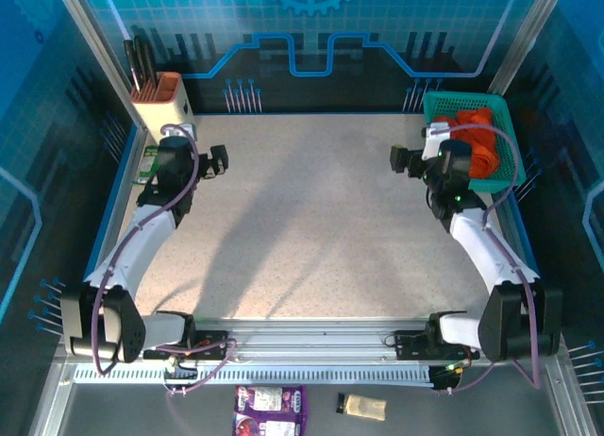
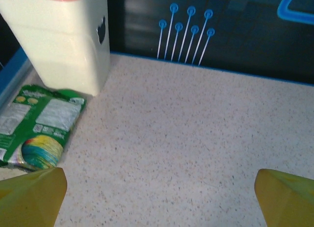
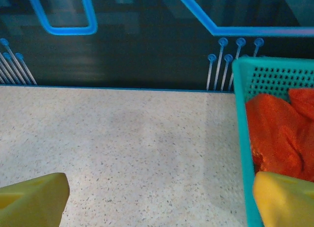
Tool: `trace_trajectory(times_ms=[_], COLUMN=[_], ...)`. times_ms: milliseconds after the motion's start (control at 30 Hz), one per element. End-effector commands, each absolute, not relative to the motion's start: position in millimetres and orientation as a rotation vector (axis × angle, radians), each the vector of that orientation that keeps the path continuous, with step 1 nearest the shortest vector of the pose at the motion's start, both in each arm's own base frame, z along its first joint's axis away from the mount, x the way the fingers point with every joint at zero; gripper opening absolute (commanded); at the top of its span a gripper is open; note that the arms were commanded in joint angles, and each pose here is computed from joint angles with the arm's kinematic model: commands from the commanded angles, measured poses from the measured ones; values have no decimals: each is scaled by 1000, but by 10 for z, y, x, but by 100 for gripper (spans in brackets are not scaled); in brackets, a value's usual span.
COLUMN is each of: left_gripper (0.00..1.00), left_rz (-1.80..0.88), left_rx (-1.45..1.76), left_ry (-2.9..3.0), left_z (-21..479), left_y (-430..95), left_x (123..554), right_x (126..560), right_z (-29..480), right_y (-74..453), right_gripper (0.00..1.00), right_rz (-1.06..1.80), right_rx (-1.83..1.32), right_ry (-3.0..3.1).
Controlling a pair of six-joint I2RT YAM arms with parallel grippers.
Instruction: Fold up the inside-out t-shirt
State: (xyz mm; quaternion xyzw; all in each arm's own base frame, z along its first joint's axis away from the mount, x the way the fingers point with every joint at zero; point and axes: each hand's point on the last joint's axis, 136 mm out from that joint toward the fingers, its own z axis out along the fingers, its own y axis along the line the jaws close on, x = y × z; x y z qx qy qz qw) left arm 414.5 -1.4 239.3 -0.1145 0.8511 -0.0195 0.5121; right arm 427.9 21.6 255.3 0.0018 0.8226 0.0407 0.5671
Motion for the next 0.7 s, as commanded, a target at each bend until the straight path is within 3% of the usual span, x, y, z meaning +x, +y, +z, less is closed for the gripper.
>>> trace_trajectory(times_ms=[0,200,333,667], left_gripper=[99,99,99,99], left_rz=[-157,-374,-484,-634], left_rx=[-295,-257,-242,-237], left_ry=[2198,2254,2293,2329], left_z=[2191,2166,2110,2022], left_y=[-151,-455,-607,-799], left_x=[4051,4031,4015,3994], right_x=[4292,4512,4672,5190], right_z=[2375,2245,2019,1327], right_y=[-69,-553,-861,-1196], right_gripper=[93,81,79,66], right_rz=[121,141,148,173], right_rx=[193,394,508,690], right_ry=[2090,2200,2268,2409])
